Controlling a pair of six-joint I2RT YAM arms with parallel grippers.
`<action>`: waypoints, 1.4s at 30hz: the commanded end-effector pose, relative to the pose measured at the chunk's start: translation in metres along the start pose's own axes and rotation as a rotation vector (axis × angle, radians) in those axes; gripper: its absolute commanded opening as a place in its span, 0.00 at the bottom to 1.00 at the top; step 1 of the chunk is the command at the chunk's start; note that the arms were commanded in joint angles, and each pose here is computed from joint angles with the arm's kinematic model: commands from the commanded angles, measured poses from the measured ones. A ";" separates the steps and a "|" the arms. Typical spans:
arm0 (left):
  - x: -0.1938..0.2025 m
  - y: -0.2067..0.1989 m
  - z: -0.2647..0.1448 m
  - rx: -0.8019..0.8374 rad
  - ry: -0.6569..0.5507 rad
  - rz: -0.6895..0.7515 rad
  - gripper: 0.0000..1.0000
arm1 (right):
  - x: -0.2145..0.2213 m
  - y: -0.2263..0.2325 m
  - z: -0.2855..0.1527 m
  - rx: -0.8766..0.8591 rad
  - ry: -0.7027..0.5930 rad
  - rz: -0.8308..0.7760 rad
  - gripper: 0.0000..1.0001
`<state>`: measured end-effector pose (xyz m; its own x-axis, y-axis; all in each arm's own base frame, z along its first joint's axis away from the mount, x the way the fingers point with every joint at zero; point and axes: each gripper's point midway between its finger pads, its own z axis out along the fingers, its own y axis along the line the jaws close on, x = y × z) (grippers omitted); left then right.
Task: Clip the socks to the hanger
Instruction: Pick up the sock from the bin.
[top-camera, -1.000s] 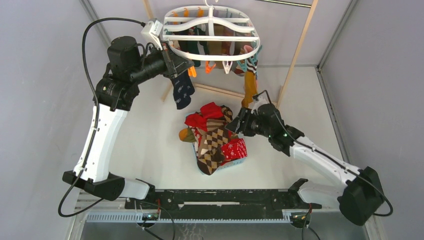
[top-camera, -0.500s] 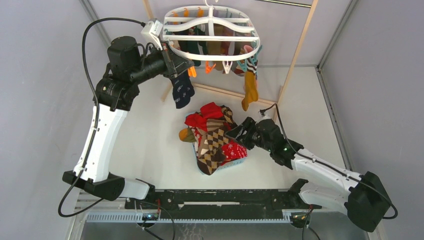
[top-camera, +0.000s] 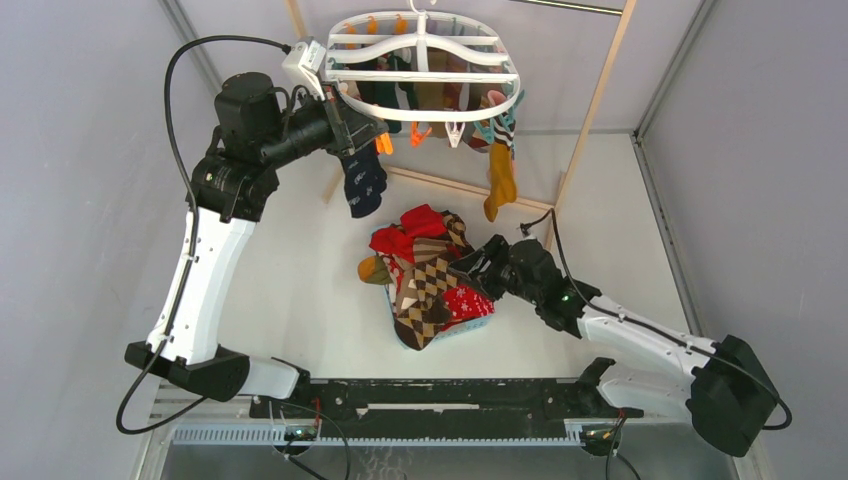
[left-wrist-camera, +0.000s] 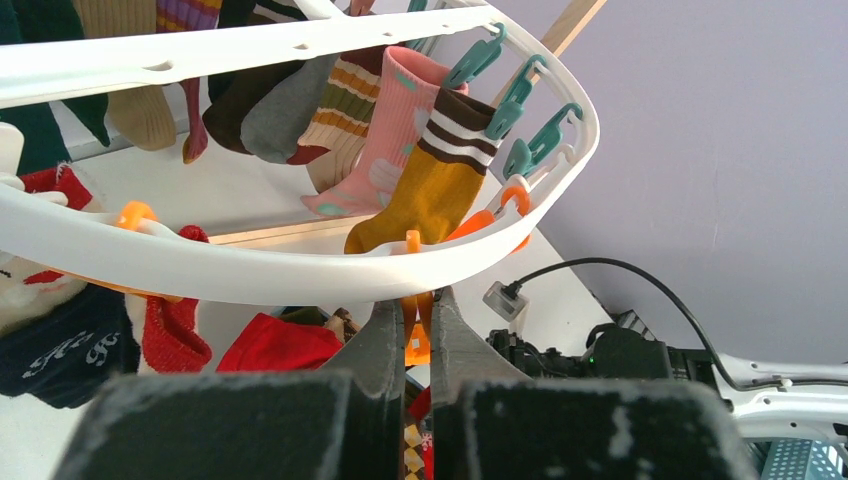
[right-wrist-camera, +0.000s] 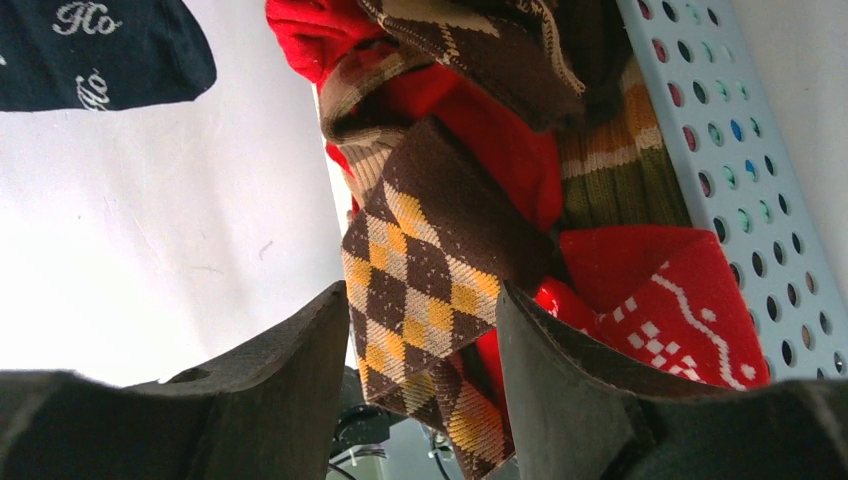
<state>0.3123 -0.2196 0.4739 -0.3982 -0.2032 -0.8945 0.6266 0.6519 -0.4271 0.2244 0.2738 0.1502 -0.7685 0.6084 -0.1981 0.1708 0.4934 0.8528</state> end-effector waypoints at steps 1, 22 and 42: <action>-0.005 -0.020 -0.016 0.056 -0.017 0.042 0.00 | -0.002 0.008 -0.011 -0.012 -0.022 0.018 0.64; -0.007 -0.021 -0.018 0.057 -0.022 0.043 0.00 | -0.002 0.017 0.024 -0.050 -0.065 0.050 0.59; -0.003 -0.021 -0.016 0.063 -0.008 0.035 0.00 | -0.036 0.044 0.008 -0.193 -0.224 0.083 0.39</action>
<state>0.3118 -0.2202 0.4738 -0.3994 -0.2021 -0.8942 0.6286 0.6497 -0.4275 0.2517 0.2795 0.1676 -0.6502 0.7311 -0.2068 0.1396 0.3824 0.9134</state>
